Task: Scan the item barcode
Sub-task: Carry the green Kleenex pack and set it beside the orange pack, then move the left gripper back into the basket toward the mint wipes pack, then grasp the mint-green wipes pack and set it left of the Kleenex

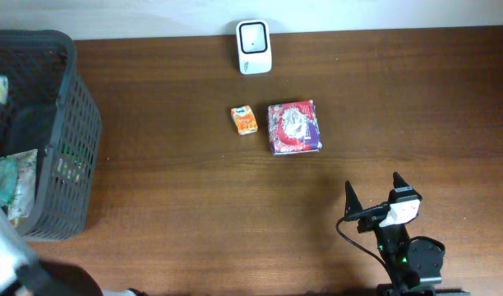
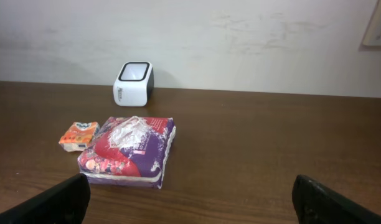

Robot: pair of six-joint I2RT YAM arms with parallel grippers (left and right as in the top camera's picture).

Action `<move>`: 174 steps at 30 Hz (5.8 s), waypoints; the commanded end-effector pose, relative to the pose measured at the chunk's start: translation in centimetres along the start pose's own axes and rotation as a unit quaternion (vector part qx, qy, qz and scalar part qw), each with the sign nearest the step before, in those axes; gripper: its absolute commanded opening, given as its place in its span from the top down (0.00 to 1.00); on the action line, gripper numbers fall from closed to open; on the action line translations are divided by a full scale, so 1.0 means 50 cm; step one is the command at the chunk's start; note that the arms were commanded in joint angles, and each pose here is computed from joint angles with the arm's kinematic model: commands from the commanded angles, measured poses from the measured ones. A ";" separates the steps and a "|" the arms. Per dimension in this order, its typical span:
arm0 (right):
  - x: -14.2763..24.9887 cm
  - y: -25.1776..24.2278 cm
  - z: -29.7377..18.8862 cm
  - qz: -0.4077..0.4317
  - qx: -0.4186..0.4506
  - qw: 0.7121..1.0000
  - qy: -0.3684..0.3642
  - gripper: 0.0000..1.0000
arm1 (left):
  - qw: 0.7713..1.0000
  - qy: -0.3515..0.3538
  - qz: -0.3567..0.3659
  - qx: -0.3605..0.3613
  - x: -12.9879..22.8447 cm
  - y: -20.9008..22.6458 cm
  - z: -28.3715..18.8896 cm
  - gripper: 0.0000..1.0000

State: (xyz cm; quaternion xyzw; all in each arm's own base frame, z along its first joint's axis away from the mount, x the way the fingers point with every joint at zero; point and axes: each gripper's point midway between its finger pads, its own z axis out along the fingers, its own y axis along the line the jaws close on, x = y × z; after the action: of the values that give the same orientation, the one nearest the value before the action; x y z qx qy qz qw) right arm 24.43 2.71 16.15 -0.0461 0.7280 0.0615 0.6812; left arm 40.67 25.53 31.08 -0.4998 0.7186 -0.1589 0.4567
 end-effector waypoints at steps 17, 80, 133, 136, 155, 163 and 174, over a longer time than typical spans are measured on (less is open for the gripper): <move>0.006 -0.001 0.001 -0.003 0.000 1.000 0.002 0.01 | 0.842 0.362 0.399 0.037 0.829 -0.208 0.001 1.00; 0.006 -0.001 0.001 -0.003 0.000 1.000 0.002 0.01 | 0.896 0.152 0.308 -0.282 0.060 0.049 -0.023 0.01; 0.006 -0.001 0.001 -0.003 0.000 1.000 0.002 0.01 | 0.823 0.118 0.397 -0.390 0.018 0.354 0.135 1.00; 0.006 -0.001 0.001 -0.003 0.000 1.000 0.002 0.01 | 0.856 0.008 0.386 -0.344 -0.038 0.190 0.065 1.00; 0.006 -0.001 0.001 -0.003 0.000 1.000 0.002 0.01 | 0.899 0.202 0.257 0.292 0.397 -0.418 -0.188 1.00; 0.006 -0.001 0.001 -0.003 0.000 1.000 0.002 0.01 | 0.915 0.252 0.301 0.094 0.573 -0.308 0.040 1.00; 0.006 -0.001 0.001 -0.003 0.000 1.000 0.002 0.01 | 0.851 0.392 0.350 0.007 0.849 -0.185 0.137 1.00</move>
State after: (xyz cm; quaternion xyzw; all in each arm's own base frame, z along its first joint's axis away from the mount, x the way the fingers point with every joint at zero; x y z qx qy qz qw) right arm 24.43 2.72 16.15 -0.0461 0.7280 0.0618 0.6812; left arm 48.12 -13.56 12.67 -0.1082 0.9623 -0.1876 0.1647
